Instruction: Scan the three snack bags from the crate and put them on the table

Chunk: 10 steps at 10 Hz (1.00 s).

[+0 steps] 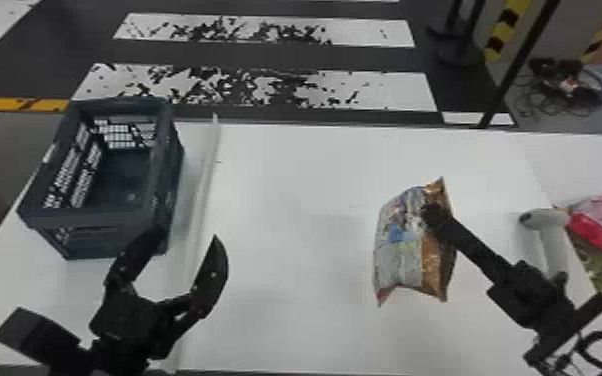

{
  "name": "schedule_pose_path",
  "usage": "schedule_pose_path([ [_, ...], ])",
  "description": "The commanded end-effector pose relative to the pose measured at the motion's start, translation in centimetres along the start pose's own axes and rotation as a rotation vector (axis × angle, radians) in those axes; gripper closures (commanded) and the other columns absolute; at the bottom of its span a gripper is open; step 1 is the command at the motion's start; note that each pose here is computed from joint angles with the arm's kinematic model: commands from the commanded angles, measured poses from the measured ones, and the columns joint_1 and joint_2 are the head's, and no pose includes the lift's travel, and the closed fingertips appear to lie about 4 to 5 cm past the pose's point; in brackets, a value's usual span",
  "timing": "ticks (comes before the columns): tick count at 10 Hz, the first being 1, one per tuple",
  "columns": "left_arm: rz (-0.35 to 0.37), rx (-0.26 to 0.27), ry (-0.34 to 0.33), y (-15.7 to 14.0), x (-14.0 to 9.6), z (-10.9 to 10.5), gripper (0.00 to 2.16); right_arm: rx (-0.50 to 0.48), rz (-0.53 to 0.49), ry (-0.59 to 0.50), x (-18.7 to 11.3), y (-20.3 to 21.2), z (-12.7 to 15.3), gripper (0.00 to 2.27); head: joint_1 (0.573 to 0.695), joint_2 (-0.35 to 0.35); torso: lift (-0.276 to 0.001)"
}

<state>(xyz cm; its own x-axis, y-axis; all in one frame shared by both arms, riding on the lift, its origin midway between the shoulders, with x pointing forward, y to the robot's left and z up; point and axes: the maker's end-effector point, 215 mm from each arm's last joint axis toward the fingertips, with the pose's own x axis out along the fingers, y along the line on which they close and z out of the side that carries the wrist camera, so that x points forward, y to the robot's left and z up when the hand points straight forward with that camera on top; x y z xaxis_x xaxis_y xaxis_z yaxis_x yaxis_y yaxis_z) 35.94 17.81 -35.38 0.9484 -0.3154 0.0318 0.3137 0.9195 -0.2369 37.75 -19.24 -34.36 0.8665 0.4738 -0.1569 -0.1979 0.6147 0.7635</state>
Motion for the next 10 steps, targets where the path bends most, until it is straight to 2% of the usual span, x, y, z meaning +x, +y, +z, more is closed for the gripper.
schedule_pose_path([
  [1, -0.002, 0.005, 0.002, -0.1, 0.0, -0.1, 0.02, 0.203, 0.027, 0.033, -0.8, -2.3, -1.0, 2.24, 0.695, -0.021, -0.094],
  [3, -0.009, 0.007, 0.004, -0.5, 0.3, -0.2, 0.02, 0.242, -0.057, 0.023, -1.0, -7.4, -1.2, 2.24, 0.695, -0.042, -0.094],
  [4, -0.010, 0.007, 0.003, -0.6, 0.3, -0.1, 0.02, 0.218, -0.110, 0.073, -1.0, -9.2, -2.0, 2.12, 0.695, -0.071, -0.094],
  [5, -0.011, 0.007, 0.001, -0.5, 0.4, -0.1, 0.02, 0.183, -0.181, 0.139, -1.2, -10.9, -2.9, 1.03, 0.695, -0.096, -0.094],
  [6, -0.012, 0.009, 0.000, -0.5, 0.4, 0.0, 0.02, 0.100, -0.246, 0.144, -1.1, -12.6, -1.9, 0.00, 0.695, -0.109, -0.094],
  [8, -0.016, 0.014, -0.001, -0.6, 0.4, 0.2, 0.02, -0.068, -0.329, 0.109, -1.2, -15.3, 2.4, 0.00, 0.695, -0.138, -0.094],
  [9, -0.017, 0.014, -0.002, -0.6, 0.4, 0.3, 0.02, -0.153, -0.330, 0.082, -1.3, -15.6, 5.1, 0.00, 0.695, -0.166, -0.094],
  [10, -0.016, 0.013, -0.001, -0.6, 0.3, 0.2, 0.02, -0.190, -0.287, 0.057, -1.2, -14.7, 6.8, 0.00, 0.695, -0.199, -0.094],
])
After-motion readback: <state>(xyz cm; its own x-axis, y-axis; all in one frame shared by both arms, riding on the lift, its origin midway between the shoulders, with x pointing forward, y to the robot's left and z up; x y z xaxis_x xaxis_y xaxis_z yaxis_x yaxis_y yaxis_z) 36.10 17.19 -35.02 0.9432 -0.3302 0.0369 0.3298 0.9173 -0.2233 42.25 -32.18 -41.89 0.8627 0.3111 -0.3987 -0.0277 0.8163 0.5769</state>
